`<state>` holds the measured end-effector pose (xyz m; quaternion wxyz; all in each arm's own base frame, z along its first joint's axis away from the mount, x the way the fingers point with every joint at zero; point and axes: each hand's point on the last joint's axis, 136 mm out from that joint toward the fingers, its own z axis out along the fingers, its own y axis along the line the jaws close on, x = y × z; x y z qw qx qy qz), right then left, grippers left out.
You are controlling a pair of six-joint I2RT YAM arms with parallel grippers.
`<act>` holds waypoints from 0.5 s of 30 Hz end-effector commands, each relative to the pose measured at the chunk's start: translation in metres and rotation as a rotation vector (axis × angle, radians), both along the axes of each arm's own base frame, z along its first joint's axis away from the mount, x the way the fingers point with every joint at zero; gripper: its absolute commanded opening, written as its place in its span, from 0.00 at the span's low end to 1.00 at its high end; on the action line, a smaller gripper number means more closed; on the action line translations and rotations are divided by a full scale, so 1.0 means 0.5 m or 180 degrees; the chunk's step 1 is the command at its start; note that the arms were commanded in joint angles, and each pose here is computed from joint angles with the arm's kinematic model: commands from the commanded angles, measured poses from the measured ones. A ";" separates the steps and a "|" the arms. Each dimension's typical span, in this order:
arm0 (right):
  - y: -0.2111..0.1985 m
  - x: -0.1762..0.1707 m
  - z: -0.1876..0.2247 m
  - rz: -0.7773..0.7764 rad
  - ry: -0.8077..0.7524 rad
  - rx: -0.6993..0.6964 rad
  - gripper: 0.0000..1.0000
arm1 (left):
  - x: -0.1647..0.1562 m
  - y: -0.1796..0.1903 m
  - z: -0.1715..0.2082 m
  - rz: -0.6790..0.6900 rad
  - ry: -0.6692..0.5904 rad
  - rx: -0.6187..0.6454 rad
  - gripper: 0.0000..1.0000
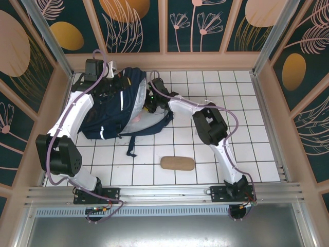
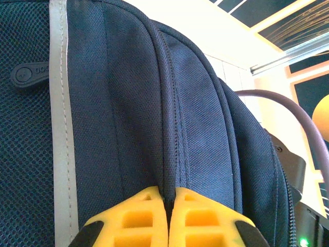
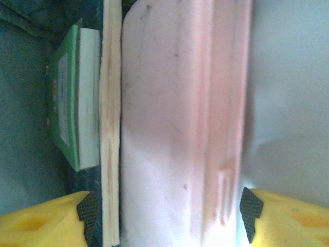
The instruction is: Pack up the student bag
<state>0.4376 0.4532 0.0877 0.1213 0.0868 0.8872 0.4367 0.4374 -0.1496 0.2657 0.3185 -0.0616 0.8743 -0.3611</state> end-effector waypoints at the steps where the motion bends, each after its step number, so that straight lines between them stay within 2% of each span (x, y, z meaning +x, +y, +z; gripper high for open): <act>1: -0.069 -0.026 0.009 -0.0063 0.0029 -0.0402 0.77 | 0.000 -0.015 0.115 -0.0129 -0.0591 -0.0253 0.00; 8: -0.144 -0.068 0.066 -0.0134 -0.0196 -0.0641 0.73 | -0.001 -0.021 0.100 -0.0169 -0.0583 -0.0327 0.00; 15: -0.302 -0.128 0.091 -0.0460 -0.0324 -0.0976 0.60 | -0.004 -0.027 0.086 -0.0230 -0.0558 -0.0349 0.00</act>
